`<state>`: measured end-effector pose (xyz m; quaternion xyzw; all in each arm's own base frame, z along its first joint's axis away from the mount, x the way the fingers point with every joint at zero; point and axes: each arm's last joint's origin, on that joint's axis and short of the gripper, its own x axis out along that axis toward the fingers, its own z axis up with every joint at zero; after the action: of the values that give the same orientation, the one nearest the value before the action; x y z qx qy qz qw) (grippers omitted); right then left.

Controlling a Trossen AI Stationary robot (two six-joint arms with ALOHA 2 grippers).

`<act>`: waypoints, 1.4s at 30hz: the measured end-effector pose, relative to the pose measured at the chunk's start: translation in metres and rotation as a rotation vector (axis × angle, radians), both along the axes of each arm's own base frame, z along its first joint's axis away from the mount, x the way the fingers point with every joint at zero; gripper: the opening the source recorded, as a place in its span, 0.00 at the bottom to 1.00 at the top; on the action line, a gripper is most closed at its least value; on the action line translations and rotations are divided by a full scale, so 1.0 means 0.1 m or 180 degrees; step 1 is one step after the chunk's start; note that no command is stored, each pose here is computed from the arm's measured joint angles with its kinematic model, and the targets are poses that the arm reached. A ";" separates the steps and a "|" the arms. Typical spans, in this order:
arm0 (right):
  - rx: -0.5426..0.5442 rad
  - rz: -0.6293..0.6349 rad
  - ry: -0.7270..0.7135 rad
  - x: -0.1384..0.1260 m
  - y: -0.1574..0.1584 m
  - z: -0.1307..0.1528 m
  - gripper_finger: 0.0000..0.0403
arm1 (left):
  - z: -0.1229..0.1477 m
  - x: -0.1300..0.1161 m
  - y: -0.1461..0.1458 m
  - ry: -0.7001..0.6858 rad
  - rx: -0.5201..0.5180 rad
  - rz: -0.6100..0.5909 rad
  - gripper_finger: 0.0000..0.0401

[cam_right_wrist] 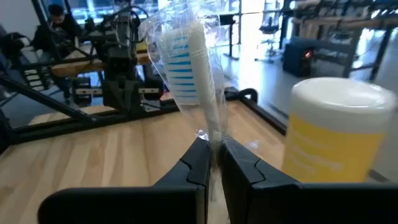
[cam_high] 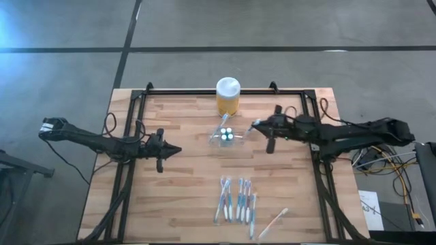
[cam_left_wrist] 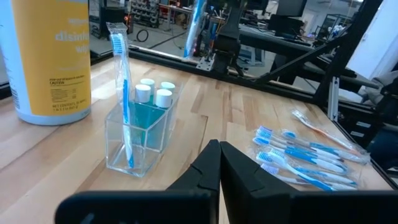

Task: Pick & Place toothbrushing station
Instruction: Put the blue toothbrush into the right of the transparent organizer

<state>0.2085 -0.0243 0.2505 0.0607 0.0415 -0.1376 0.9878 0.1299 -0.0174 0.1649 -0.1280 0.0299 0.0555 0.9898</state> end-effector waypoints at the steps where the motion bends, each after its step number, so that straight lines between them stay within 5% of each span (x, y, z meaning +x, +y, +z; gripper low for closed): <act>1: 0.0025 0.0001 0.0039 0.06 -0.04 -0.02 0.04 | 0.00 0.00 0.00 0.0000 -0.0012 0.0002 0.02; 12: 0.0325 -0.0283 0.0366 0.38 -0.30 -0.44 0.04 | -0.01 0.00 0.00 0.0028 -0.0024 0.0004 0.02; 33: 0.0763 -0.0456 0.0718 0.55 -0.35 -0.86 0.04 | -0.01 0.00 0.00 0.0026 -0.0039 0.0007 0.03; 42: 0.0759 -0.0441 0.0763 0.59 -0.36 -0.84 0.24 | -0.02 0.00 0.00 0.0031 -0.0038 0.0006 0.02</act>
<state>0.2675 -0.0599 0.1667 0.1632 0.1707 -0.2057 0.9497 0.1297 -0.0174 0.1631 -0.1336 0.0349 0.0569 0.9888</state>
